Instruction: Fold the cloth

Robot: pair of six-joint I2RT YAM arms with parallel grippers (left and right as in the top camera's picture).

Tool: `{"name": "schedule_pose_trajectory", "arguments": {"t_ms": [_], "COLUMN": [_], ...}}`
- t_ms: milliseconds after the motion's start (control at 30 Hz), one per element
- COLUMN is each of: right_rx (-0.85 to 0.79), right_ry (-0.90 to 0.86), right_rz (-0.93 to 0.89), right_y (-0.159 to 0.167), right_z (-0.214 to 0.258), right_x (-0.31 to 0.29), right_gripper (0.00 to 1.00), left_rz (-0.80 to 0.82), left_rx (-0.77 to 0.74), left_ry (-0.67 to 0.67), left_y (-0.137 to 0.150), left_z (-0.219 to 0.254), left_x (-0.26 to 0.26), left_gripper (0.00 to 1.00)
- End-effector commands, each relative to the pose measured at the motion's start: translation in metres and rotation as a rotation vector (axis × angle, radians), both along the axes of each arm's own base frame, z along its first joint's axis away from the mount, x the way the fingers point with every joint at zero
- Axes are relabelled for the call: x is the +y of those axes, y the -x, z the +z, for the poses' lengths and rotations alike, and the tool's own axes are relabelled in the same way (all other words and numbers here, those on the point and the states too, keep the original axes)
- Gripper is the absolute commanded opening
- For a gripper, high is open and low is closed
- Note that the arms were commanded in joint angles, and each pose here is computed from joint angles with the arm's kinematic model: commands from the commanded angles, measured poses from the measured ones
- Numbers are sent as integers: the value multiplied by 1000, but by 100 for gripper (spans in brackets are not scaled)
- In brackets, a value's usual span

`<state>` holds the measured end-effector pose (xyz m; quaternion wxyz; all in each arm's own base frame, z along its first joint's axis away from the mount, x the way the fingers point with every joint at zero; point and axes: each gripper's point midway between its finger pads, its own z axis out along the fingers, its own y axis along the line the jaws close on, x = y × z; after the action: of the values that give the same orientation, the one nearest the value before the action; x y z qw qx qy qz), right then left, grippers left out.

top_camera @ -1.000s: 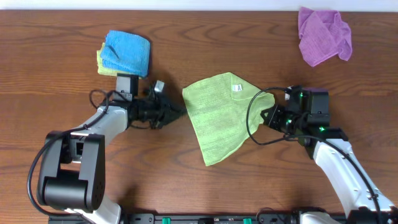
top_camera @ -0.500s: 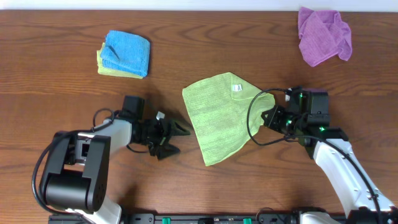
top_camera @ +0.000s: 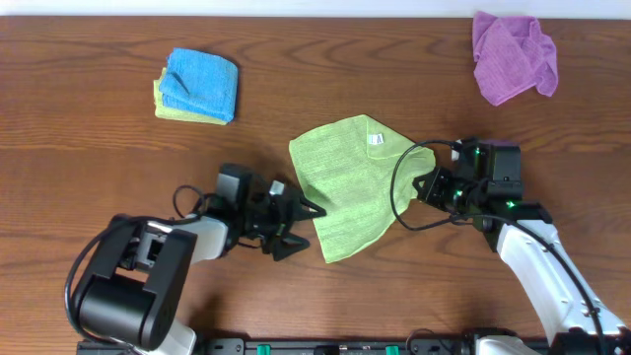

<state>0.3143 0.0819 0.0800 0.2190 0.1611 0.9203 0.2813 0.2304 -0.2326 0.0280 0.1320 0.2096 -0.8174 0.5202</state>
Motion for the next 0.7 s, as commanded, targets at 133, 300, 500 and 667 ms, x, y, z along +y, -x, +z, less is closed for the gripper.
{"name": "schedule_pose_trajectory", "arguments": {"t_ms": [133, 300, 500, 667], "right_rx": [-6, -7, -7, -8], "right_ry": [-50, -65, -74, -88], "right_rz": [20, 29, 36, 42], "right_y": [1, 1, 2, 2], "right_z": [8, 10, 11, 13], "right_x": [9, 12, 14, 16], "right_gripper": [1, 1, 1, 1], "left_rz": [86, 100, 146, 168], "left_rx": [31, 12, 11, 6], "left_ry": [-212, -268, -311, -351], "left_y": [7, 8, 5, 8], "left_z": [-42, -50, -54, -61], "left_x": [0, -4, -8, -15], "left_gripper": [98, 100, 92, 86]}}
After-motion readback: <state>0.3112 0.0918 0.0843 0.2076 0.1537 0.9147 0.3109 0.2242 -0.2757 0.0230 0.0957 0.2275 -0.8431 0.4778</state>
